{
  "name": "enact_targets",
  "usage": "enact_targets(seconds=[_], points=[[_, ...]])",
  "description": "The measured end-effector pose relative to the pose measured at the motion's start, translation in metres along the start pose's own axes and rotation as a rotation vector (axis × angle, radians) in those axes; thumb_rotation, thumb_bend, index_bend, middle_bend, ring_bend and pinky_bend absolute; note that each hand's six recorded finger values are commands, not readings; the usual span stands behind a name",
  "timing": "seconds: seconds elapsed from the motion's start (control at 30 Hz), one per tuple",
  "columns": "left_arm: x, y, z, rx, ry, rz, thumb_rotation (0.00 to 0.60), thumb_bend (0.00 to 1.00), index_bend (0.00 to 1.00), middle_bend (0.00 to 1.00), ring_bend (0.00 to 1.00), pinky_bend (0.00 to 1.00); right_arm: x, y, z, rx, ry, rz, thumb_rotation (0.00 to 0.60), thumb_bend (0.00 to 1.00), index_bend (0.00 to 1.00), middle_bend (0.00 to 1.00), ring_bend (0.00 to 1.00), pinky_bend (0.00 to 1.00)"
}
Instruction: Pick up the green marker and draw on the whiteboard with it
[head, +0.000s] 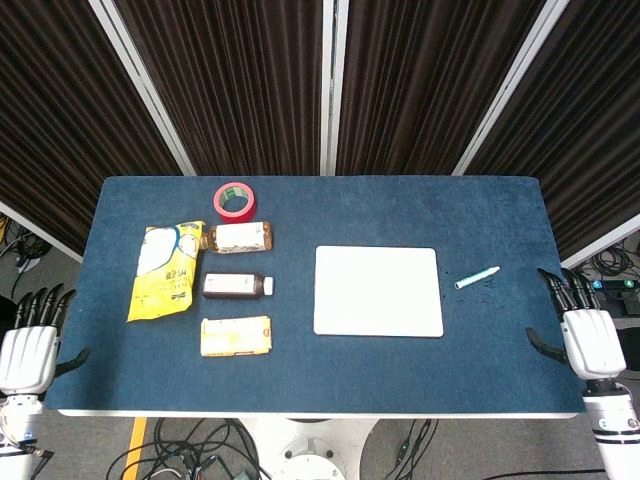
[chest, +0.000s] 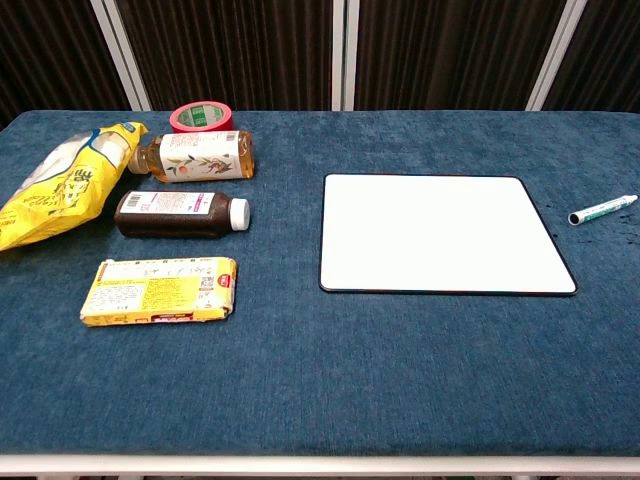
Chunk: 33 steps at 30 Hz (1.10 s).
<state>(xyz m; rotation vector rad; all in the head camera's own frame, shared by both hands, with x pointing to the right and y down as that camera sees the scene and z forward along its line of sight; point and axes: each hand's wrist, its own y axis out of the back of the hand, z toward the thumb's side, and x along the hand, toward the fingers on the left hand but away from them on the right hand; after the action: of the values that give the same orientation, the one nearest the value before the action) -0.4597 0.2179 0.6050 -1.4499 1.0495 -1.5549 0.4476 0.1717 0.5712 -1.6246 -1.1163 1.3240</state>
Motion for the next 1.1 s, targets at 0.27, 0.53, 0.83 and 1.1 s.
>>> enact_targets(seconds=[0.27,0.53,0.83,1.1], points=[[-0.001,-0.001,0.001,-0.016,-0.003,-0.004,0.600,0.14,0.12,0.04,0.00,0.00,-0.003,-0.001,0.002,0.004,0.016,-0.007,0.600,0.19,0.02,0.15,0.00,0.00],[0.001,-0.002,0.005,-0.037,-0.017,-0.012,0.600,0.14,0.12,0.04,0.00,0.00,-0.039,-0.026,0.005,0.088,0.039,0.031,0.600,0.20,0.25,0.31,0.09,0.00],[-0.004,-0.003,0.000,-0.052,0.005,-0.026,0.600,0.14,0.12,0.04,0.00,0.00,-0.104,-0.090,0.004,0.269,0.083,0.178,0.600,0.20,0.32,0.33,0.09,0.00],[-0.008,-0.004,-0.002,-0.061,0.016,-0.035,0.600,0.14,0.12,0.04,0.00,0.00,-0.138,-0.134,0.007,0.417,0.122,0.259,0.600,0.20,0.40,0.37,0.10,0.00]])
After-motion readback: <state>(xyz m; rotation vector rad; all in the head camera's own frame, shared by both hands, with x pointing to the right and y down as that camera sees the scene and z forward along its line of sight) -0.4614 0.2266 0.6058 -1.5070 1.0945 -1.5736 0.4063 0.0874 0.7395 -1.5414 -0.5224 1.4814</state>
